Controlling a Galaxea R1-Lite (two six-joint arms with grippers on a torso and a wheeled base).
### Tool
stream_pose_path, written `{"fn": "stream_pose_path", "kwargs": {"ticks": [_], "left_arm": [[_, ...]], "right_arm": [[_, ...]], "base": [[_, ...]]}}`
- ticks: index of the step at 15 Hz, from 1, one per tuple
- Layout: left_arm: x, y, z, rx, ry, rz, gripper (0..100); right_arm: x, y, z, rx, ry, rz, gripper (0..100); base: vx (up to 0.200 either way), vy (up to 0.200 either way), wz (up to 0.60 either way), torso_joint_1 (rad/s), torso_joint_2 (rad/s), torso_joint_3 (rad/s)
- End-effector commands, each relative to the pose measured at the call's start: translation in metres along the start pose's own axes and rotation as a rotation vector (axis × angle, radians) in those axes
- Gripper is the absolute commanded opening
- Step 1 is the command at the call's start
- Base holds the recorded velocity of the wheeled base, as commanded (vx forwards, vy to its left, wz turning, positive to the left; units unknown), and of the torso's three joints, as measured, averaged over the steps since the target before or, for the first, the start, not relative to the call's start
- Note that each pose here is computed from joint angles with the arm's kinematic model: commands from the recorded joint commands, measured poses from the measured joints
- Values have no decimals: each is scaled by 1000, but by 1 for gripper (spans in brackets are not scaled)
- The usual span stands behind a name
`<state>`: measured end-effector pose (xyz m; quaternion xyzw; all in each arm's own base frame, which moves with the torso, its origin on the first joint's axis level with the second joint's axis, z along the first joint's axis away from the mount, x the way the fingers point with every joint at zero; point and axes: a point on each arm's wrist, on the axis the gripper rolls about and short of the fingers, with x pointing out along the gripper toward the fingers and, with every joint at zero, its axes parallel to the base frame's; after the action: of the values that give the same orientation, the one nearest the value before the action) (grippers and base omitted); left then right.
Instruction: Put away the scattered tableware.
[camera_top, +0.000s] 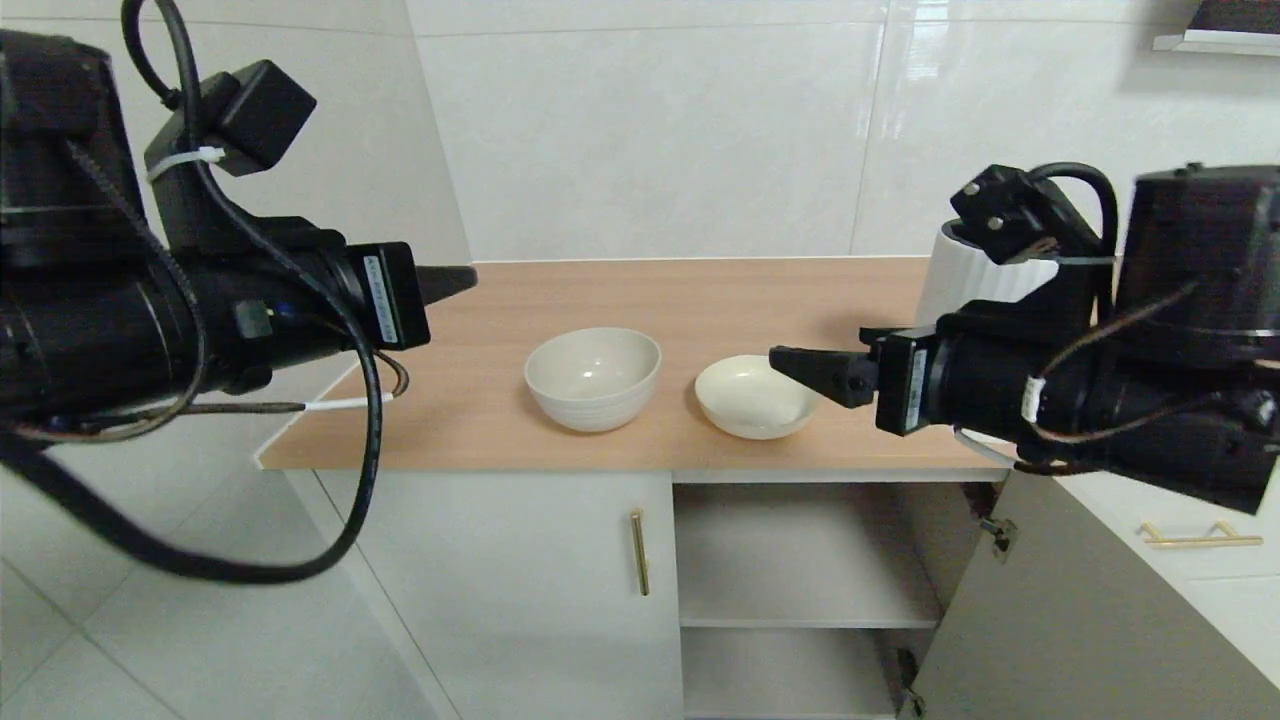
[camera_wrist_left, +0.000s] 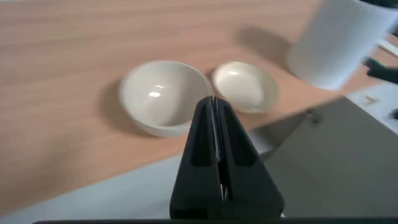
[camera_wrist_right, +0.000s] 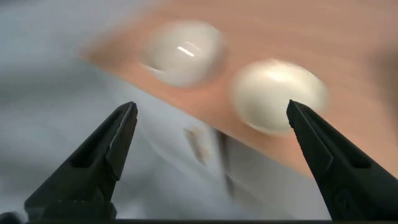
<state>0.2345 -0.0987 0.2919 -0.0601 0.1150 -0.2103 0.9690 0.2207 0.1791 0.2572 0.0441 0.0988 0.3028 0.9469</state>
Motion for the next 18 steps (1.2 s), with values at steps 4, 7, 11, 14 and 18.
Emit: {"fn": "stream_pose_path", "kwargs": {"ticks": [4,7,11,14,18], "left_arm": [[48,31,3,-37,160,118,0],[80,37,-12,-49,233,133,0],[95,39,-15,-87,274,229,0],[88,37,-9,-93,254,230,0],[106,41,-22,-72,297,286,100]], "right_arm": [[59,-6,27,-21,152,-233,100],[63,-8,19,-18,196,-245,100],[61,-10,16,-16,206,-250,100],[58,-10,13,-14,212,-256,100],[59,-11,10,-14,224,-258,100]], "base": [[0,0,0,0,0,0],[0,0,0,0,0,0],[0,0,0,0,0,0],[0,0,0,0,0,0],[0,0,0,0,0,0]]}}
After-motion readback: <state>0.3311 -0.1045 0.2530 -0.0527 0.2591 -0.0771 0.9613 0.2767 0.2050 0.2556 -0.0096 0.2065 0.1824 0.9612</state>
